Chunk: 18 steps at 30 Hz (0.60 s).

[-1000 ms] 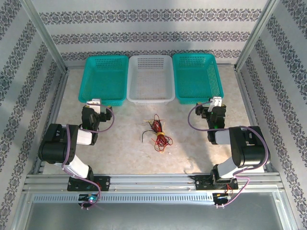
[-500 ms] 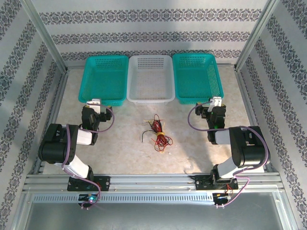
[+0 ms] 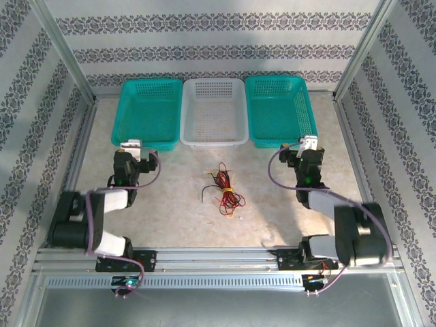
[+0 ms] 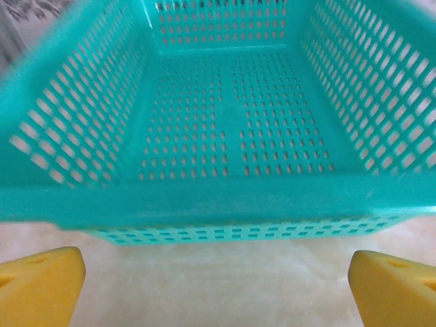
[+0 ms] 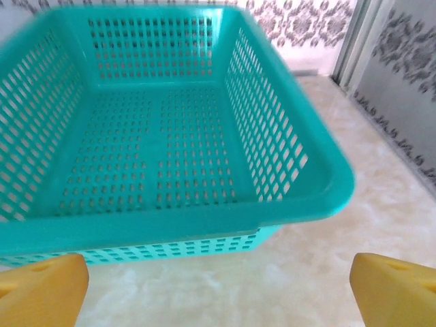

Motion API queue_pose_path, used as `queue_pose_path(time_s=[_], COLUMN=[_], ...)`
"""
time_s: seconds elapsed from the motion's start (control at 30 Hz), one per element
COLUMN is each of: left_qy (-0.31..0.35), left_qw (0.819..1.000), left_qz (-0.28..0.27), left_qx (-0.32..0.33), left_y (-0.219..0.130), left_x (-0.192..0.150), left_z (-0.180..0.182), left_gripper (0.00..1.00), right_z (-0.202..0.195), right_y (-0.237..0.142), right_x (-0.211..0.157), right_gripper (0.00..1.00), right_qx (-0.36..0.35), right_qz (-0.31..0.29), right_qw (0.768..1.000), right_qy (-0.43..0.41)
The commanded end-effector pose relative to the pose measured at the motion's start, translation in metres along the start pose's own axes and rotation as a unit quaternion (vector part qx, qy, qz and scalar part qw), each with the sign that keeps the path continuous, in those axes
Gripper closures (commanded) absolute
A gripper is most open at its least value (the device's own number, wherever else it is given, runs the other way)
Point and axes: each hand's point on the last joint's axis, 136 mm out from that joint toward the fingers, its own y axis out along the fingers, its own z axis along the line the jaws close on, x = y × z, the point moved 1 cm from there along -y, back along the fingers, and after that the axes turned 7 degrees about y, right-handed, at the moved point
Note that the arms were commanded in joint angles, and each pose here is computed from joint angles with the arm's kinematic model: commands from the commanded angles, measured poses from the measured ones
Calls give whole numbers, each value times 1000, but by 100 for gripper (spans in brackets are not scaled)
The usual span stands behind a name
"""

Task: Untangle the cables

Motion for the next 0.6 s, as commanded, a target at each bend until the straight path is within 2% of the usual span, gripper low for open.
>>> queue_pose_path(time_s=[0.0, 0.07, 0.13, 0.23, 0.3, 0.4, 0.47, 0.57], left_qy=[-69, -103, -123, -130, -138, -168, -191, -200], left_qw=[996, 994, 992, 991, 988, 980, 971, 962], left_qz=[-16, -11, -1, 24, 44, 68, 81, 86], left_qx=[49, 22, 12, -20, -51, -86, -117, -165], left_y=[-33, -54, -71, -88, -99, -108, -109, -106], left_x=[58, 78, 86, 84, 84, 89, 96, 117], left_z=[21, 13, 1, -30, -53, -76, -92, -115], left_gripper=[1, 4, 6, 8, 10, 10, 13, 18], right_z=[-16, -18, -8, 14, 42, 77, 103, 123], right_y=[-37, -53, -63, -78, -91, -120, -130, -130], right_x=[32, 32, 25, 14, 10, 18, 22, -31], right_gripper=[2, 2, 2, 2, 2, 2, 2, 2], right_qx=[-81, -77, -54, -63, -49, -55, -18, 47], right_qz=[1, 8, 51, 138, 198, 237, 234, 306], right_qw=[995, 990, 986, 982, 976, 969, 971, 949], right_qy=[56, 122, 148, 115, 72, 50, 36, 68])
